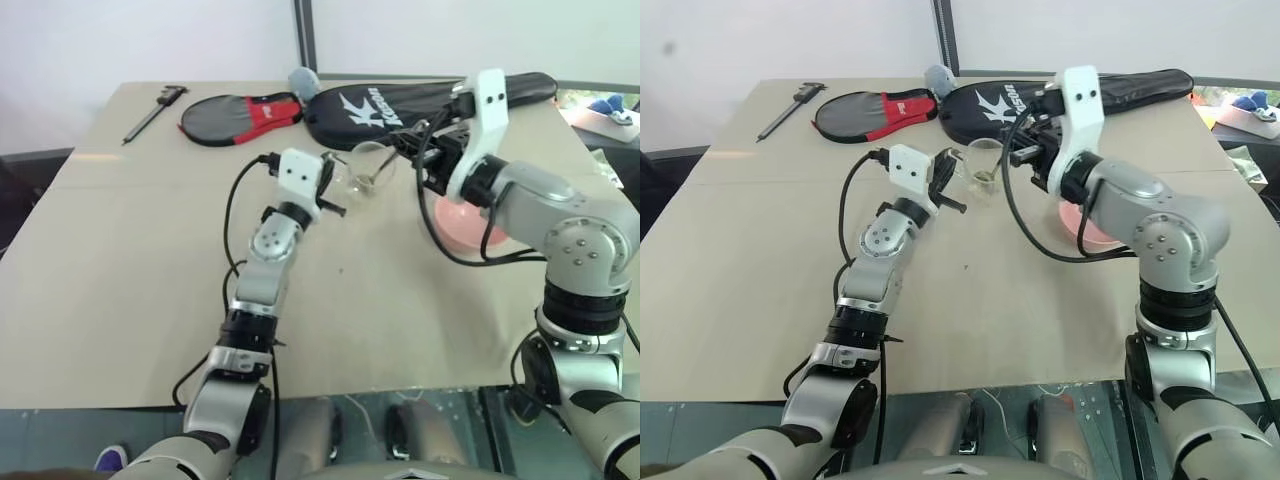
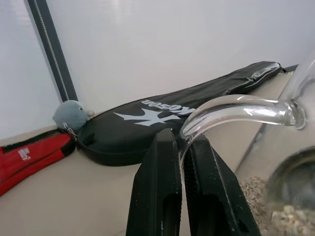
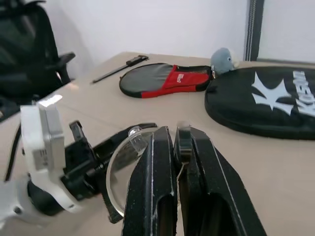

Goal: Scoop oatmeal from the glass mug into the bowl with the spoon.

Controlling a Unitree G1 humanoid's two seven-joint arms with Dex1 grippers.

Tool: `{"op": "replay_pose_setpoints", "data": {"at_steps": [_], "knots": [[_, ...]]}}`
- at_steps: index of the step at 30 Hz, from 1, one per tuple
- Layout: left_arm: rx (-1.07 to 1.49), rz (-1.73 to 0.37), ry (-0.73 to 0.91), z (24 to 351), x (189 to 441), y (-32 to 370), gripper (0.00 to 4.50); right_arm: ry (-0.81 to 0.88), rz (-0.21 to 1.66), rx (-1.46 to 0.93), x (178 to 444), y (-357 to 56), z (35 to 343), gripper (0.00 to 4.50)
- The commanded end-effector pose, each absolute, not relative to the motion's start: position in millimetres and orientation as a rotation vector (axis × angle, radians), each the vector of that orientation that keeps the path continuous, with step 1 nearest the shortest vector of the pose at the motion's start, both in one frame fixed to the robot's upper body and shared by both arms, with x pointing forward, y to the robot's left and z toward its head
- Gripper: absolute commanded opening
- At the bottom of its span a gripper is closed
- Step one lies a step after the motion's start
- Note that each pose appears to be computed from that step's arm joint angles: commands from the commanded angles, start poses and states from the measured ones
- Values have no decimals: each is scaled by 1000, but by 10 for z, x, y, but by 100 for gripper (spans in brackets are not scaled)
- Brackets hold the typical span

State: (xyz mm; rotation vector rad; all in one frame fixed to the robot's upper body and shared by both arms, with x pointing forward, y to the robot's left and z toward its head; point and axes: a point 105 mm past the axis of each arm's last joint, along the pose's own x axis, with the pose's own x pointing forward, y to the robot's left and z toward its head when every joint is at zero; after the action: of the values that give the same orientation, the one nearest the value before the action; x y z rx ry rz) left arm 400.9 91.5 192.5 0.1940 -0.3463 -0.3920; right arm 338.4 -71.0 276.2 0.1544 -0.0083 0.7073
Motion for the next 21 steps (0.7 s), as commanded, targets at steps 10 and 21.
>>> {"op": "replay_pose_setpoints", "data": {"at_steps": [10, 21], "knots": [[190, -502, -431, 2200, 4099, 742, 4, 39, 605, 415, 3429, -1082, 2859, 0], [208, -456, -454, 2202, 4095, 889, 4, 156, 620, 596, 3583, -1073, 2817, 0]]}}
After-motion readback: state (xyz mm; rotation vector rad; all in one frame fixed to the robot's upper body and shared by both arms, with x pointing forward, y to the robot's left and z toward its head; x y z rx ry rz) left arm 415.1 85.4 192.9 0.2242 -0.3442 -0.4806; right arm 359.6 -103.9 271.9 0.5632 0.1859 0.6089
